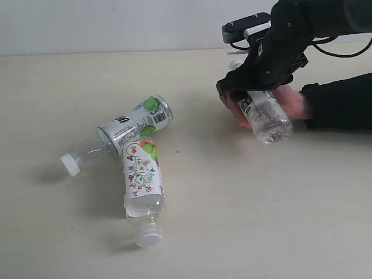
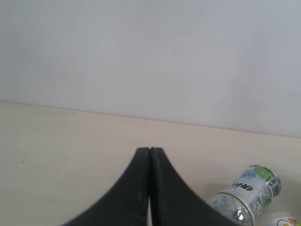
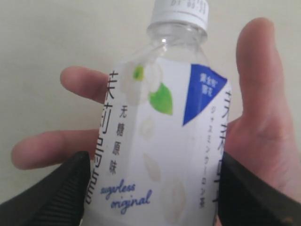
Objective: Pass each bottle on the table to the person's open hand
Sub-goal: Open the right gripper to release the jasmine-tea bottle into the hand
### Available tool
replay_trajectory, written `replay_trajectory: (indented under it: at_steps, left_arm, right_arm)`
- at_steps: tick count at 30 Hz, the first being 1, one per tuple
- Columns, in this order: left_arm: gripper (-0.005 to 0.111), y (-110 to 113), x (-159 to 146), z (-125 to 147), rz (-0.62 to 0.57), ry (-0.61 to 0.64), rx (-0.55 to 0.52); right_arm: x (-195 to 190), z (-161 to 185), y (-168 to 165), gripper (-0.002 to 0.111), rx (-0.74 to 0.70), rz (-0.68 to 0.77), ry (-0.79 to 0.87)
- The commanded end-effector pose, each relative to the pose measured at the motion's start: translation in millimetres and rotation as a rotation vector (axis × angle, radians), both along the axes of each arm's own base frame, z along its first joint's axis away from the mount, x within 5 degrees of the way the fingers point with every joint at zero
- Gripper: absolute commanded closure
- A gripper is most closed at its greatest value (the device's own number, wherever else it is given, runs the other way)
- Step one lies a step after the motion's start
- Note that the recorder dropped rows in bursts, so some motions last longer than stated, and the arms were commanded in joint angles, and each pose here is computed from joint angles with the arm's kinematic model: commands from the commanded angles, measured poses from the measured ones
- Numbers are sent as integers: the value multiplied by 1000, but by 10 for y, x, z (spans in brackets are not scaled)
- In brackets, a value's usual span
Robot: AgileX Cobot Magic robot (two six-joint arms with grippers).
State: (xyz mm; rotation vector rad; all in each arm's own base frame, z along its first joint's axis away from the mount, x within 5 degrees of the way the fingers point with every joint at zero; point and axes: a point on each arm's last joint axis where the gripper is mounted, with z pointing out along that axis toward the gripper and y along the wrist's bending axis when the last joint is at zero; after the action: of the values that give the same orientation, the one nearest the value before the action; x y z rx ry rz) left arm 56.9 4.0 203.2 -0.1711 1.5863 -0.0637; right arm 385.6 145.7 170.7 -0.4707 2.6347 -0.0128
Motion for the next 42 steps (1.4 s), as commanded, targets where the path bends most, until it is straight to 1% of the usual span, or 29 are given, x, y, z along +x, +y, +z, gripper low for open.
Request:
replay_trajectory:
  at_steps: [1,4,5,7,10,13,16,19,21,25,32,38,42]
  left_arm:
    - [107,1,-6,8,1,-11,9]
    - [107,1,-6,8,1,-11,9]
    - [107,1,-6,8,1,-11,9]
    - [107,1,-6,8,1,-11,9]
    - [107,1,-6,8,1,-11,9]
    - [107,1,-6,8,1,-11,9]
    - [107,1,-6,8,1,-11,9]
    - [107,1,-6,8,1,-11,9]
    - [107,1,-6,8,1,-11,9]
    - [107,1,-6,8,1,-11,9]
    - [107,1,-6,8,1,-11,9]
    - [107,1,-6,8,1,-11,9]
    - [107,1,-6,8,1,-11,9]
  right_arm:
    - [29,-27,-7,108,-30,31,-29]
    - [40,-21,-1,108,-17,21,-41]
    - [40,-21,-1,107,-18,22,-41]
    - [39,-21,0,101,-15,20,-41]
    - [39,-21,0,85,-15,20,-41]
    - [39,-21,0,64,-15,20,-41]
    - [39,-21,1,46,-14,19,-40]
    - [36,-23,-1,33,-15,16,-36]
    - [32,-24,6,27,-1,6,-31]
    - [32,-25,7,20,3,2,-30]
    - [29,20,4,13,4,5,-42]
    - [-25,362,-18,12,32,6,-116]
    - [-133,617,-74,12,26,-6,-123]
